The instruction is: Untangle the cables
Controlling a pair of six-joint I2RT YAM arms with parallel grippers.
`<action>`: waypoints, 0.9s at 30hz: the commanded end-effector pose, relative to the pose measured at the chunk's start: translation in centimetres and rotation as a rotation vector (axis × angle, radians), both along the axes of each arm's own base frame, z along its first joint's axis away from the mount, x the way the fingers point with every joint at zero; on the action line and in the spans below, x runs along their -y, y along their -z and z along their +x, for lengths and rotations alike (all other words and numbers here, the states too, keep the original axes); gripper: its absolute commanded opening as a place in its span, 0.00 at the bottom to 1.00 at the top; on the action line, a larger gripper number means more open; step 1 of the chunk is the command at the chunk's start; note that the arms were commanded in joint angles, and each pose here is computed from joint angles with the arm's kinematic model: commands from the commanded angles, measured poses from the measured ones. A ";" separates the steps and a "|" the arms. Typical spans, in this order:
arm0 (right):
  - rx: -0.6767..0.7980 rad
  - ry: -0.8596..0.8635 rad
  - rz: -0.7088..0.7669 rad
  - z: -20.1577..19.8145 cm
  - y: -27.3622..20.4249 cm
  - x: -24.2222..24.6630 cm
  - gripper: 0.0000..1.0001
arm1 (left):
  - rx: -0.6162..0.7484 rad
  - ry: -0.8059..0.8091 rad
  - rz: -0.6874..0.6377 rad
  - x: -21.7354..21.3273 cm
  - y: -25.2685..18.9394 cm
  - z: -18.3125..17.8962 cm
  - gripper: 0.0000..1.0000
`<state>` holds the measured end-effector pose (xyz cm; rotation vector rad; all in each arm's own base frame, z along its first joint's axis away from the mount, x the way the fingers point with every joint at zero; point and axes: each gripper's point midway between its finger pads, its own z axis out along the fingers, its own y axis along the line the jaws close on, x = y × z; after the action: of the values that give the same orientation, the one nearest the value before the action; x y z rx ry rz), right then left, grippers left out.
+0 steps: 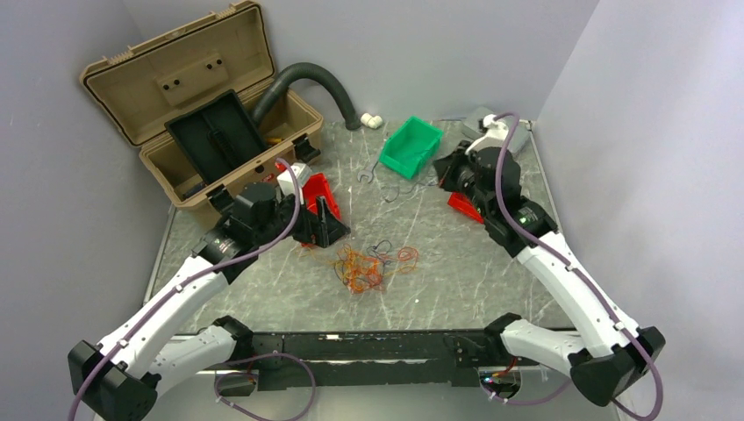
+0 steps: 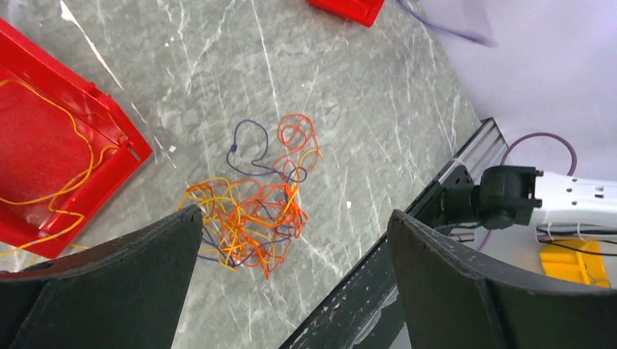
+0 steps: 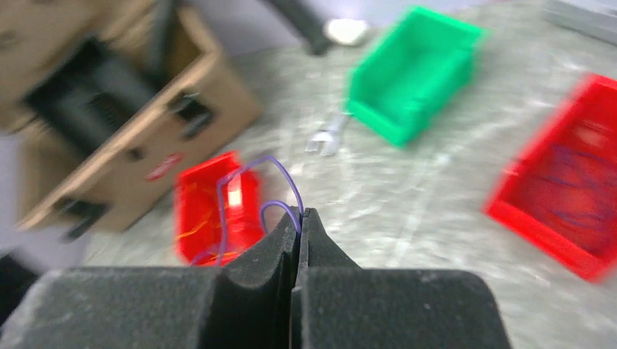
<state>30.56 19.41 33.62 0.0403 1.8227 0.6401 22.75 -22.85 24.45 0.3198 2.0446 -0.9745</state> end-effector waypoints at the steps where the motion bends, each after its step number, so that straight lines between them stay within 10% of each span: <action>1: -0.138 0.330 -0.132 2.6 3.9 8.5 0.00 | 0.007 0.081 -0.004 0.6 0.2 -1.0 1.00; 6: -0.198 0.430 -0.209 4.7 5.7 12.1 0.00 | -0.150 -0.035 0.243 -2.3 4.3 0.1 1.00; 27: -0.404 0.763 -0.526 10.2 12.3 24.6 0.00 | -0.114 -0.006 0.195 -1.5 3.5 0.1 1.00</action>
<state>38.66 -3.81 20.86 0.5188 2.1265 -0.3384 22.31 -20.58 19.32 0.3341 2.2958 -0.7743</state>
